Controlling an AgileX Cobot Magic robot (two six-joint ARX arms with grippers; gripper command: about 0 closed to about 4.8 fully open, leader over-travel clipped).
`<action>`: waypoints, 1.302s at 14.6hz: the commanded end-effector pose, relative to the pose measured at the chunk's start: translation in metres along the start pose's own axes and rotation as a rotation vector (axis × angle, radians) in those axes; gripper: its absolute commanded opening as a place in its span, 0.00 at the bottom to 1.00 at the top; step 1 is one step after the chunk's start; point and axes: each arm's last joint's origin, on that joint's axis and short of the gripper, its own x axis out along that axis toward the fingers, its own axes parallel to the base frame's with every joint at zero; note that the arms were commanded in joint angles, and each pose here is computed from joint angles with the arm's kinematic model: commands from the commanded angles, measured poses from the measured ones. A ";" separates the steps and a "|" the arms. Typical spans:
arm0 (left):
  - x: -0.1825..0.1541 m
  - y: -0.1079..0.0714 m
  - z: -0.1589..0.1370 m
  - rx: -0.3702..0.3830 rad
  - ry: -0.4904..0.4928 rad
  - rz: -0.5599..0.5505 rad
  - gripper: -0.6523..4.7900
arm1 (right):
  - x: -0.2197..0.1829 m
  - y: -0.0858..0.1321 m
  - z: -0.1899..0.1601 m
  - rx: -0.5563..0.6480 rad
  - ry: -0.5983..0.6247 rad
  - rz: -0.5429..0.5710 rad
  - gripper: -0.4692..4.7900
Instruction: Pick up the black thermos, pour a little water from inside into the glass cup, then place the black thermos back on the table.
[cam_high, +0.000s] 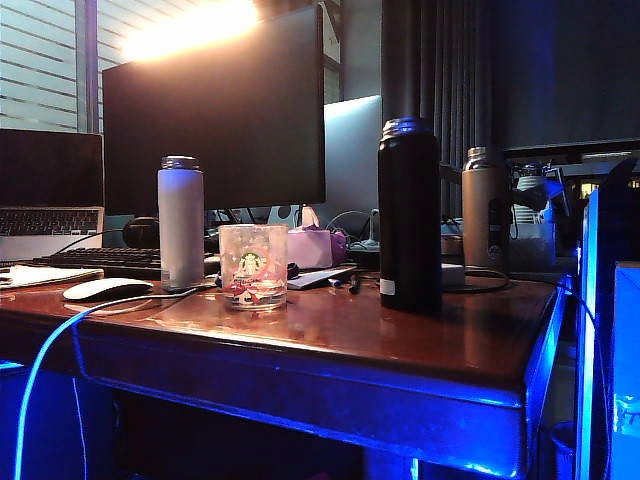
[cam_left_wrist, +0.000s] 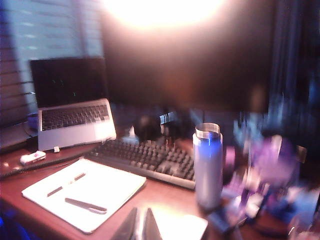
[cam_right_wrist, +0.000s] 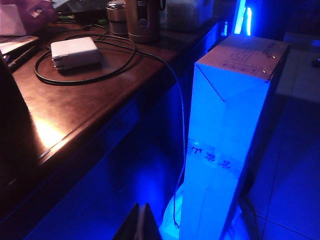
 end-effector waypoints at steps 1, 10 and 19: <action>0.043 -0.002 0.031 0.056 0.024 -0.107 0.17 | 0.000 0.000 0.000 0.003 -0.008 0.001 0.08; 0.146 -0.031 -0.002 0.056 0.372 -0.663 0.17 | 0.000 0.000 0.000 0.003 -0.008 0.002 0.08; 0.140 -0.032 -0.012 0.053 0.485 -0.701 0.17 | -0.001 0.005 0.014 0.176 -0.123 0.167 0.08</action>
